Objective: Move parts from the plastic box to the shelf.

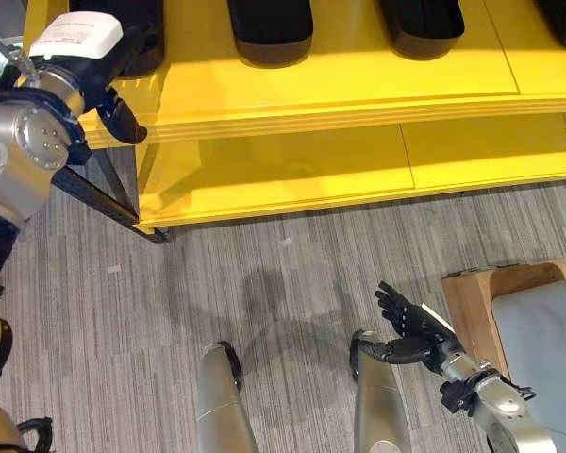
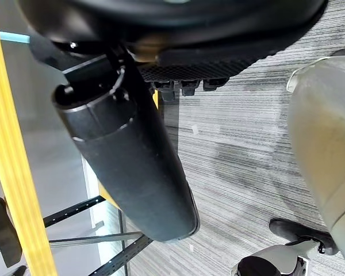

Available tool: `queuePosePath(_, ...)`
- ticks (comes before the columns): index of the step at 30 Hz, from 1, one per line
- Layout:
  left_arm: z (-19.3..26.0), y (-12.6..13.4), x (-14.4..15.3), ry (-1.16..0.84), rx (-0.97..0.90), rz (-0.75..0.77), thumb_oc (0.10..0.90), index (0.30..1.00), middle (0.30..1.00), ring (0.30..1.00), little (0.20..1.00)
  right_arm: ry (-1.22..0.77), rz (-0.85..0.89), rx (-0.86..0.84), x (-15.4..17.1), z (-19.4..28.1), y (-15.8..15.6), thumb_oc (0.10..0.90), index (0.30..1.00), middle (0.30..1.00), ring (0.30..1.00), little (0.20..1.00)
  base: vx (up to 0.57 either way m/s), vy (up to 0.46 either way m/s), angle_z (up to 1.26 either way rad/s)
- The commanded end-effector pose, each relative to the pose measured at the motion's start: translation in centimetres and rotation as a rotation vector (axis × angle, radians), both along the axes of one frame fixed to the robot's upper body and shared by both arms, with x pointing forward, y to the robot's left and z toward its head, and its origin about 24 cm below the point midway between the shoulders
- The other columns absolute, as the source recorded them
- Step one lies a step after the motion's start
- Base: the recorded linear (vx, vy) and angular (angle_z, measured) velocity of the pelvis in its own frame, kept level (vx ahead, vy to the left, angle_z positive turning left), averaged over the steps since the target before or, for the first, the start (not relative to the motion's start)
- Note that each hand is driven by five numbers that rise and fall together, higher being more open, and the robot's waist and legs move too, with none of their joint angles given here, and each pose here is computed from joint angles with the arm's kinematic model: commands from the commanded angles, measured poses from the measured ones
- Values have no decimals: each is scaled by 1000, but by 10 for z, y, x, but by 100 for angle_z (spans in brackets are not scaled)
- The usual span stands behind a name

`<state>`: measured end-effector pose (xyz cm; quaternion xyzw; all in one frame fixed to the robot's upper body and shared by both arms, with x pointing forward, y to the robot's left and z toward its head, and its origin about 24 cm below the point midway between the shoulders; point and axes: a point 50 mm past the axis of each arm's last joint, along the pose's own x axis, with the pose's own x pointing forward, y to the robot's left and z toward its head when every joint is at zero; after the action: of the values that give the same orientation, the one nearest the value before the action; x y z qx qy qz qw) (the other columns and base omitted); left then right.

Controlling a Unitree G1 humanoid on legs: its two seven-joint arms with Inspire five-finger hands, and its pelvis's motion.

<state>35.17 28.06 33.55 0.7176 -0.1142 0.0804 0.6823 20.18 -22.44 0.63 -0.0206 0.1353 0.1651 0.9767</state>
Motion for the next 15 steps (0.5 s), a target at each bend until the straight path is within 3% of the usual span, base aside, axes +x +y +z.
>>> queuePosePath(1,72,0,-26,-285,-45,-20,900,1000,1000,1000,1000,-102,4,-4,-2,19,-12,900,1000,1000,1000,1000,0,0,0)
queuePosePath(15,68,-7,-28,-170,14,-80,900,1000,1000,1000,1000,-140,20,-49,-1,28,-16,900,1000,1000,1000,1000,0,0,0)
